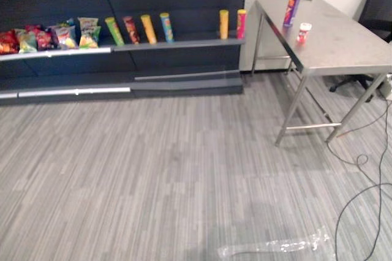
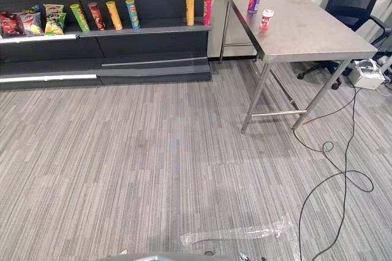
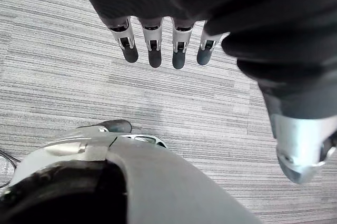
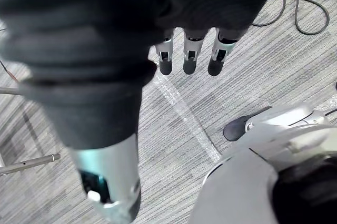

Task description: Put the gum and the chips on the shelf.

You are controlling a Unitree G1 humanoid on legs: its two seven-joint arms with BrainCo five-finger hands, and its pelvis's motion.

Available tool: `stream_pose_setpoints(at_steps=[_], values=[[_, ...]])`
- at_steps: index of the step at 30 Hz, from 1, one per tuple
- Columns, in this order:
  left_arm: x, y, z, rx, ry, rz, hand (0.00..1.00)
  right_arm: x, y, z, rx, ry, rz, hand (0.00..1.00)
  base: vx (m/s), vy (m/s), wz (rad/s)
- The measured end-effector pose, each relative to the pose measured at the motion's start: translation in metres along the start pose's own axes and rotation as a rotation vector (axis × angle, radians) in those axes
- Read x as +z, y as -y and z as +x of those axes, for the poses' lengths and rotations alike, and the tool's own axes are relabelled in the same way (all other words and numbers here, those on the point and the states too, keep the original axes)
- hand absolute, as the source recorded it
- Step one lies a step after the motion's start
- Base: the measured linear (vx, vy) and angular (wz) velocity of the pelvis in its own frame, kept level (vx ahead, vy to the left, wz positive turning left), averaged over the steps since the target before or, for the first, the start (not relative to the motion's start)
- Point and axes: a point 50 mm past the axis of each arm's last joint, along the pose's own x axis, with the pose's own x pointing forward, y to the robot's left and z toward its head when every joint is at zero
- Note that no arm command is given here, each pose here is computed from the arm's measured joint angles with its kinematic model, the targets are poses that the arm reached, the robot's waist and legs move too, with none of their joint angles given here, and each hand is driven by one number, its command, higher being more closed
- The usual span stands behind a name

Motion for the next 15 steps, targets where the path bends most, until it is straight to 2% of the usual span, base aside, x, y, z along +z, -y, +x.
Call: stream_pose_setpoints(at_steps=[15], values=[[0.0083,0.005,0.0023,-0.016,0.02,0.002,0.0,0.0102,-0.0045,0.0031,0.005,0.029,0.015,0.0,-0.02,-0.035,-0.04]])
